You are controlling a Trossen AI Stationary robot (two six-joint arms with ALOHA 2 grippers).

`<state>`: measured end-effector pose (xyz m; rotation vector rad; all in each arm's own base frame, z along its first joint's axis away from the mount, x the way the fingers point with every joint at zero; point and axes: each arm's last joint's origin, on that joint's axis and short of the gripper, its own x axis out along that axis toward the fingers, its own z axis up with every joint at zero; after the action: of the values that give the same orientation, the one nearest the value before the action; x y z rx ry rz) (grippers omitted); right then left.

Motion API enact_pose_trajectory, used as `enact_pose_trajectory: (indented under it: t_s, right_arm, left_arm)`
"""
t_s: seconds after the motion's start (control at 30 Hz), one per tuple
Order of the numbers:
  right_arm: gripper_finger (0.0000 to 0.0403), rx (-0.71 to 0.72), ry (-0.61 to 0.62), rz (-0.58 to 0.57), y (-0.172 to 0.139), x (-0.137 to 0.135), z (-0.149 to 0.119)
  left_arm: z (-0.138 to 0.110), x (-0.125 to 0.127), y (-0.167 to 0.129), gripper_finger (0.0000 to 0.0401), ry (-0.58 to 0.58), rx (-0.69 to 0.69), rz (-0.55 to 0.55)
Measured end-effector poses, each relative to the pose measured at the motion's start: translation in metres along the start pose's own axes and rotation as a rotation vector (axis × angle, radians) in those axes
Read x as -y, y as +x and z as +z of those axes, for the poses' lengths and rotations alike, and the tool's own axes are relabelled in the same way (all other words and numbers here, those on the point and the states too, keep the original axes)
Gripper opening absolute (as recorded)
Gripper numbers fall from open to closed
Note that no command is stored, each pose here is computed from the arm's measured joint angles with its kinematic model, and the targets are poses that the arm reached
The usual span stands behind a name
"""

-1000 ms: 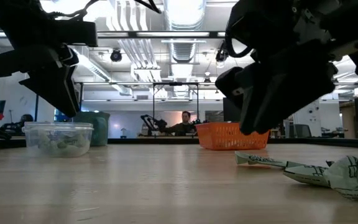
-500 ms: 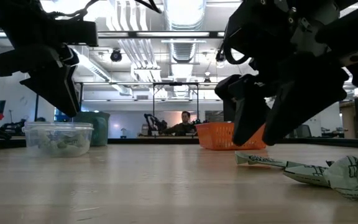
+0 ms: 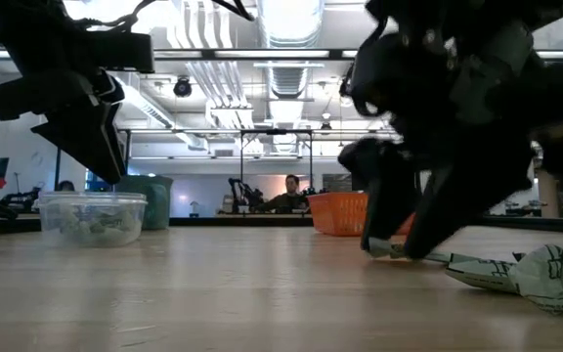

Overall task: Pick and place items into bin
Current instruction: Put the light green stevia packet into the orange bin

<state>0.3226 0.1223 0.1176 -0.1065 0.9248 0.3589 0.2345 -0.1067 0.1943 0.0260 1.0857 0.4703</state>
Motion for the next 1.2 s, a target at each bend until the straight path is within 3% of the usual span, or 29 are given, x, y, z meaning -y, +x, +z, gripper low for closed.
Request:
enact_pose_trajectory:
  t_s: [0.67,1.2]
  right_arm:
    - [0.018,-0.028,0.004,-0.006,0.0072,0.0053,-0.0015]
    - [0.0074,-0.039,-0.011,-0.009,0.0028,0.0053,-0.0018]
  left_arm:
    - [0.0012,0.0011,-0.0001,0.0132,0.013,0.013,-0.008]
    - [0.0016,0.0014,-0.0001,0.0132,0.015,0.018,-0.011]
